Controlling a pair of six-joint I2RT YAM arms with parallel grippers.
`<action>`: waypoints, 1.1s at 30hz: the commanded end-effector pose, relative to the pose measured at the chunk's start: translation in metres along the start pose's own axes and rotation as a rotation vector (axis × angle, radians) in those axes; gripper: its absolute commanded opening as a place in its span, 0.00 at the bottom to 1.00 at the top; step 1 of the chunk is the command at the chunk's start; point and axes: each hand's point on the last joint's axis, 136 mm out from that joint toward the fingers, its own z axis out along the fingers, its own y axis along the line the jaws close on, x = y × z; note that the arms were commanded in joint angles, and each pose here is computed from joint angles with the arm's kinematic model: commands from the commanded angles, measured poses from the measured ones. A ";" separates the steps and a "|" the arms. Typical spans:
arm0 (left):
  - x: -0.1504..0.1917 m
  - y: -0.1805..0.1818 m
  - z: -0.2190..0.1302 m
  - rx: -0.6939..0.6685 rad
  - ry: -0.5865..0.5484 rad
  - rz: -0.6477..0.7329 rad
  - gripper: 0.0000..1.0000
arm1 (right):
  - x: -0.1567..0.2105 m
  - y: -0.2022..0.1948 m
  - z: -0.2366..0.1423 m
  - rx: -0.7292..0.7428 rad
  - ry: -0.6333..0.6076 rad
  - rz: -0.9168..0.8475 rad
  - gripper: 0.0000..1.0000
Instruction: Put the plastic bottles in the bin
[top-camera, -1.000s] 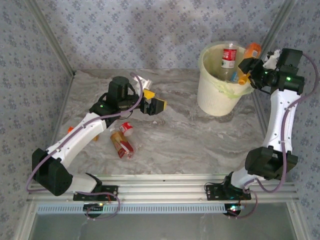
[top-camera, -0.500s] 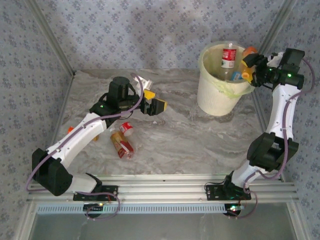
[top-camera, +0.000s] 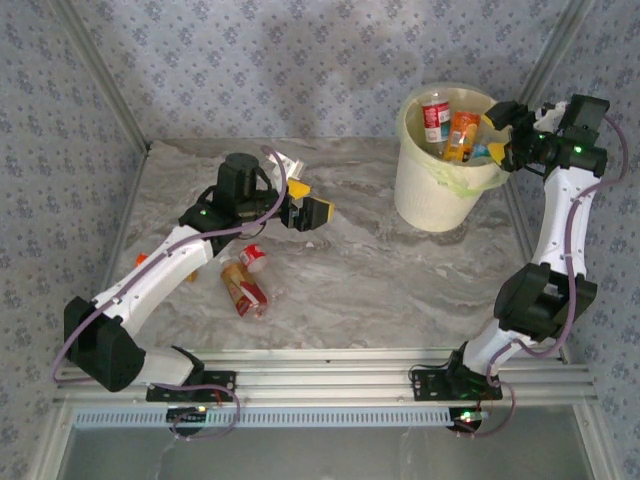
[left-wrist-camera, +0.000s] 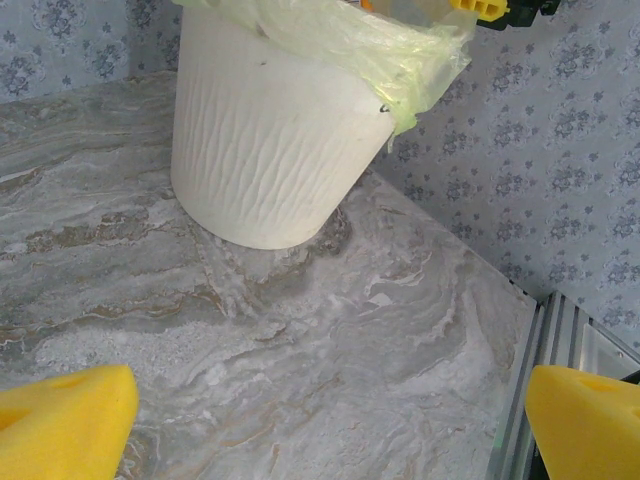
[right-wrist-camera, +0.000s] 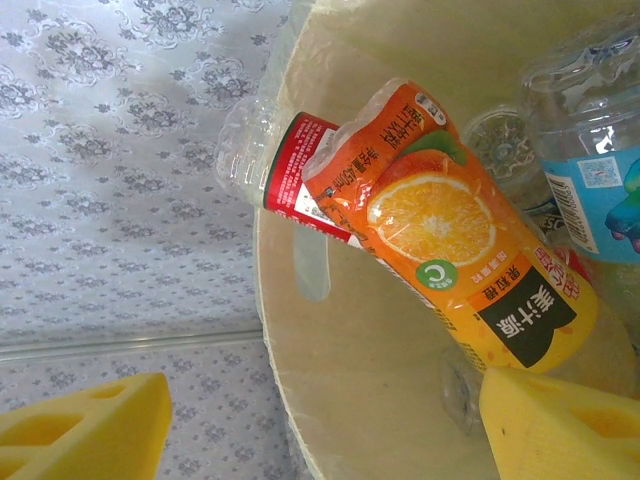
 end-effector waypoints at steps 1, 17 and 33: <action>-0.008 -0.009 -0.011 -0.004 -0.025 0.039 1.00 | 0.006 0.018 -0.024 0.009 -0.035 -0.078 0.83; -0.004 0.043 -0.037 -0.367 -0.005 -0.069 1.00 | 0.131 0.044 -0.076 0.020 -0.032 -0.518 0.84; 0.092 0.126 -0.108 -0.832 0.174 -0.624 1.00 | 0.308 0.002 -0.052 -0.096 0.346 -0.699 0.95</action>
